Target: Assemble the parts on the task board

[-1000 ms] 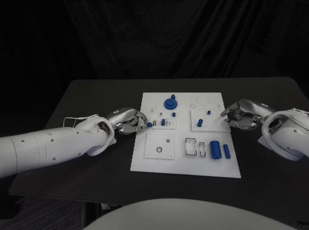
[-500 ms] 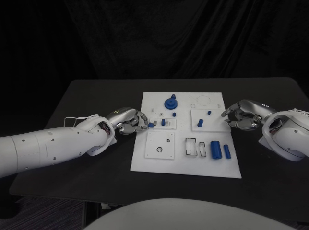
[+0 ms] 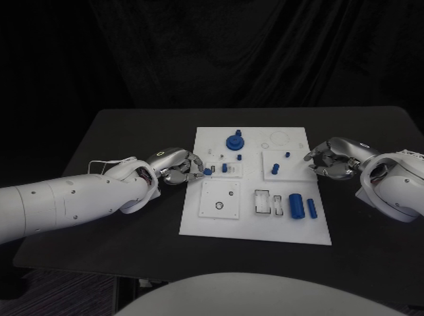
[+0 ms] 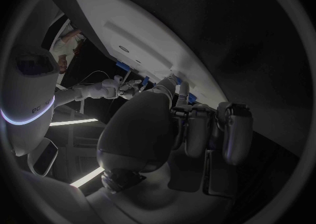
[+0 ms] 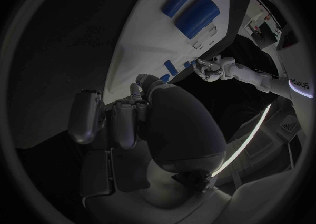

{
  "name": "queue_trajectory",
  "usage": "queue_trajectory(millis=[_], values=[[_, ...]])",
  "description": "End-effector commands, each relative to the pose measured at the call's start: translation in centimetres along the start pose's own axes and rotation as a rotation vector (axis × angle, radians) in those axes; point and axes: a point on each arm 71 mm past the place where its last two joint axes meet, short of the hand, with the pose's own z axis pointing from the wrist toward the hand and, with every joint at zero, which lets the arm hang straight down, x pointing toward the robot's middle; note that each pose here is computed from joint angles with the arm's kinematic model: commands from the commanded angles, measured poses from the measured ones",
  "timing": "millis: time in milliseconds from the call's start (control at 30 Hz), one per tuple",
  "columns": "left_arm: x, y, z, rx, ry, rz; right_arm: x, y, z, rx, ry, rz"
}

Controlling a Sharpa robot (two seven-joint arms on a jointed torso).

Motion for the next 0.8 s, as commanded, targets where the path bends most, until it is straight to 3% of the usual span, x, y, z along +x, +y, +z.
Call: queue_trajectory(millis=[33, 200, 367, 800], values=[[-0.35, -0.31, -0.06, 0.033, -0.061, 0.014, 0.2, -0.1, -0.1, 0.011, 0.008, -0.002], [-0.93, -0.63, -0.29, 0.079, -0.142, 0.041, 0.1, -0.2, -0.1, 0.011, 0.007, -0.002], [-1.16, -1.03, -0.42, 0.121, -0.180, 0.054, 0.2, -0.2, -0.1, 0.011, 0.008, -0.002], [-0.34, -1.30, 0.19, 0.110, -0.099, 0.023, 0.3, -0.1, -0.1, 0.010, 0.009, -0.001]])
